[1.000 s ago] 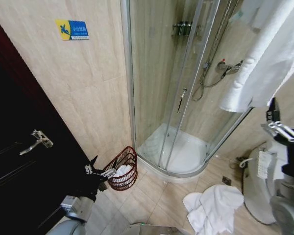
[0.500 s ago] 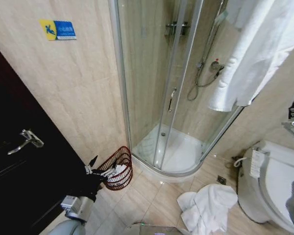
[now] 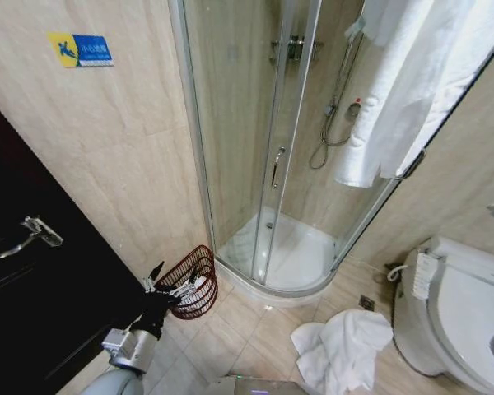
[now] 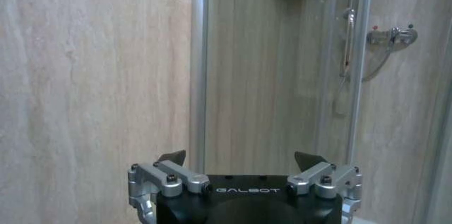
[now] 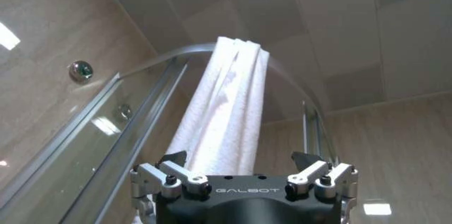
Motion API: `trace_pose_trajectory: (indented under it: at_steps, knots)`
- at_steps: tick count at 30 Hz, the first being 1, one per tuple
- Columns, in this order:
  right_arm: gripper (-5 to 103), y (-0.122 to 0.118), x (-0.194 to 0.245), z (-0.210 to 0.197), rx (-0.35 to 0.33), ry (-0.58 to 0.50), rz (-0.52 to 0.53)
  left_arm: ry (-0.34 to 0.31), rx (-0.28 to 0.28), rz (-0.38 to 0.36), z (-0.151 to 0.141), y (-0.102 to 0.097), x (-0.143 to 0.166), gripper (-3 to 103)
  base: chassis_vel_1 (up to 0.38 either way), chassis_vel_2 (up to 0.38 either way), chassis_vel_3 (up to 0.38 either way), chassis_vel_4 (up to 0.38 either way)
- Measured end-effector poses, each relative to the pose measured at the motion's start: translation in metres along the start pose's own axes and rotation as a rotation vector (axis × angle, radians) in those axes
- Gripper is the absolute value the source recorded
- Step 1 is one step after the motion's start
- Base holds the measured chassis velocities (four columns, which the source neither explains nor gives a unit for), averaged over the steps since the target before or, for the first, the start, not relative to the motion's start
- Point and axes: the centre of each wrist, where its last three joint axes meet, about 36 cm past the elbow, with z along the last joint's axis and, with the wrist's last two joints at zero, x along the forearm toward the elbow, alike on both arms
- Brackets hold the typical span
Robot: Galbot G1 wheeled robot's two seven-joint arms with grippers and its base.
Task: Discard the used towel into the hamper.
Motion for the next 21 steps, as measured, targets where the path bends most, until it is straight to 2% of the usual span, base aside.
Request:
trace_pose_trajectory:
  at_steps: [7,14,16,17,21]
  knots:
    - [100,0.0,-0.004,0.005,-0.015,-0.004,-0.021,0.0,0.0,0.0,0.0,0.0,0.0,100,-0.078,-0.072,0.062,0.063]
    - [100,0.002,-0.021,0.024,-0.09,-0.067,-0.102,0.0,0.0,0.0,0.0,0.0,0.0,100,-0.041,-0.035,0.037,0.03]
    - [100,-0.008,-0.029,0.041,-0.112,-0.074,-0.174,0.0,0.0,0.0,0.0,0.0,0.0,100,0.0,0.0,0.0,0.0]
    - [100,-0.008,-0.029,0.041,-0.112,-0.074,-0.174,0.0,0.0,0.0,0.0,0.0,0.0,100,0.0,0.0,0.0,0.0]
    - [100,-0.035,-0.062,0.064,-0.071,-0.102,-0.256,0.0,0.0,0.0,0.0,0.0,0.0,100,0.0,0.0,0.0,0.0]
